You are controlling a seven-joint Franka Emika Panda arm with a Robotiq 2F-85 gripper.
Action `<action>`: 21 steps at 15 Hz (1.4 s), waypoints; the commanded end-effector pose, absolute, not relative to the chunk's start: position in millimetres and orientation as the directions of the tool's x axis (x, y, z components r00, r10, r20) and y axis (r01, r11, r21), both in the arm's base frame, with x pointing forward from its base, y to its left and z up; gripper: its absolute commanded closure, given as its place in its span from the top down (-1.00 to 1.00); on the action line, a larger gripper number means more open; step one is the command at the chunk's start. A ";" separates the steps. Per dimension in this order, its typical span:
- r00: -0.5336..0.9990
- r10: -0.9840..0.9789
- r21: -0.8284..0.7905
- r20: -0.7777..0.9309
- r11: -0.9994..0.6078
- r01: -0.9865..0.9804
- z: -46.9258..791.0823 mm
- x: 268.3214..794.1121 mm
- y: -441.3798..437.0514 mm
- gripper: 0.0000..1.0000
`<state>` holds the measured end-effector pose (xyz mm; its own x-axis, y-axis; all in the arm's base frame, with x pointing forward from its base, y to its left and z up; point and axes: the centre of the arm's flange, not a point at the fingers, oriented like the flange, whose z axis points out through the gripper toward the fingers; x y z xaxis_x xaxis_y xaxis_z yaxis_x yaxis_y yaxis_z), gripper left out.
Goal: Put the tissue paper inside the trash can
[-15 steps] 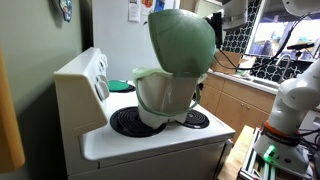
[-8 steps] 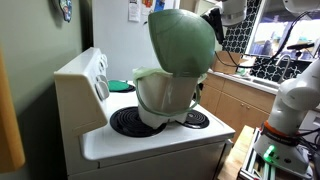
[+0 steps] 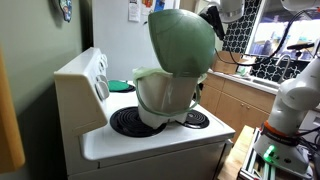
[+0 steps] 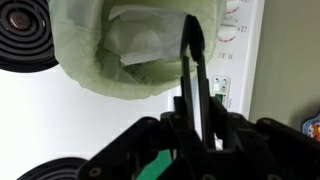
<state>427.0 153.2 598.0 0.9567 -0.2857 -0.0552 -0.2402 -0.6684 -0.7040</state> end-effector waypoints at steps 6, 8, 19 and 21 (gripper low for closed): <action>0.946 -0.294 -0.635 -0.138 -0.707 -0.312 602.9 423.7 145.6 -0.20; 0.941 -0.305 -0.634 -0.143 -0.702 -0.324 602.3 422.8 142.1 -0.47; 0.863 -0.506 -0.692 0.017 -0.629 -0.355 594.4 436.5 119.3 -0.47; 0.843 -0.536 -0.695 0.045 -0.623 -0.359 587.3 435.3 117.1 -0.47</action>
